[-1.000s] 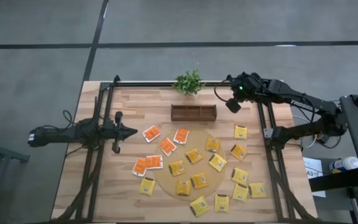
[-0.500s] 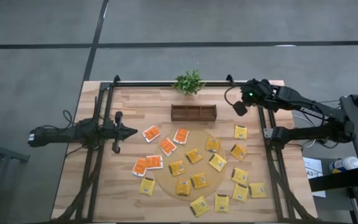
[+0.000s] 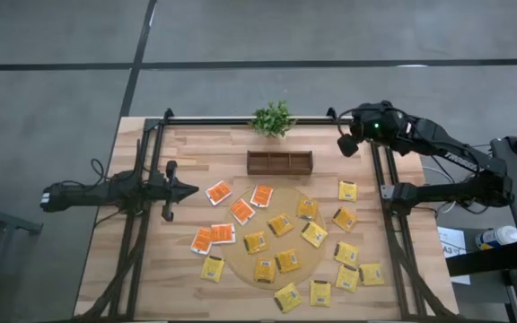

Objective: Pick & Place Tea
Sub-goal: Put the yellow tea bag into the right section of the wooden organizer

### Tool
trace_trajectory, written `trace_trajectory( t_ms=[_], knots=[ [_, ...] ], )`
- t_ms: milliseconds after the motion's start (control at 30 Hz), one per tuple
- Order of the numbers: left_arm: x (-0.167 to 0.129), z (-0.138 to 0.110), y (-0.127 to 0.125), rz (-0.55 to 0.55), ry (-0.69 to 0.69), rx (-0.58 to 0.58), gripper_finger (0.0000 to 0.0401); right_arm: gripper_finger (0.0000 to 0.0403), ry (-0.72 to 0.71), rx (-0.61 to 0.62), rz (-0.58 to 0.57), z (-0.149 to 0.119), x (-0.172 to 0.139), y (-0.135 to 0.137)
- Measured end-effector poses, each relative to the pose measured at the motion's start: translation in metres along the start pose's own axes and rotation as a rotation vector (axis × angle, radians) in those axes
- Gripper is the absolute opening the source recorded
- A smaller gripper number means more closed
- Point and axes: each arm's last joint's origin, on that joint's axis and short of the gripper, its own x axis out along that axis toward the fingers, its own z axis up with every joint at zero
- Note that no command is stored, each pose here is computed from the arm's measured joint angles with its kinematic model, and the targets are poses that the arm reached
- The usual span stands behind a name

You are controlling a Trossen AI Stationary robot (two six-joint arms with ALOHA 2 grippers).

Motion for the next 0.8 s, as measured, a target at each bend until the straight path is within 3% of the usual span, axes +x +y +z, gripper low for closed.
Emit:
trace_trajectory(
  t_ms=[233,600,800],
  knots=[
    [0.000,0.000,0.000,0.000,0.000,0.000,0.0000,0.0029,-0.109,0.035,0.016,0.010,-0.001,0.001],
    [0.000,0.000,0.000,0.000,0.000,0.000,0.0000,0.0029,-0.084,-0.001,0.011,0.007,0.006,0.004],
    [0.000,0.000,0.000,0.000,0.000,0.000,0.0000,0.0029,-0.031,-0.108,0.011,0.003,0.010,0.006]
  ],
)
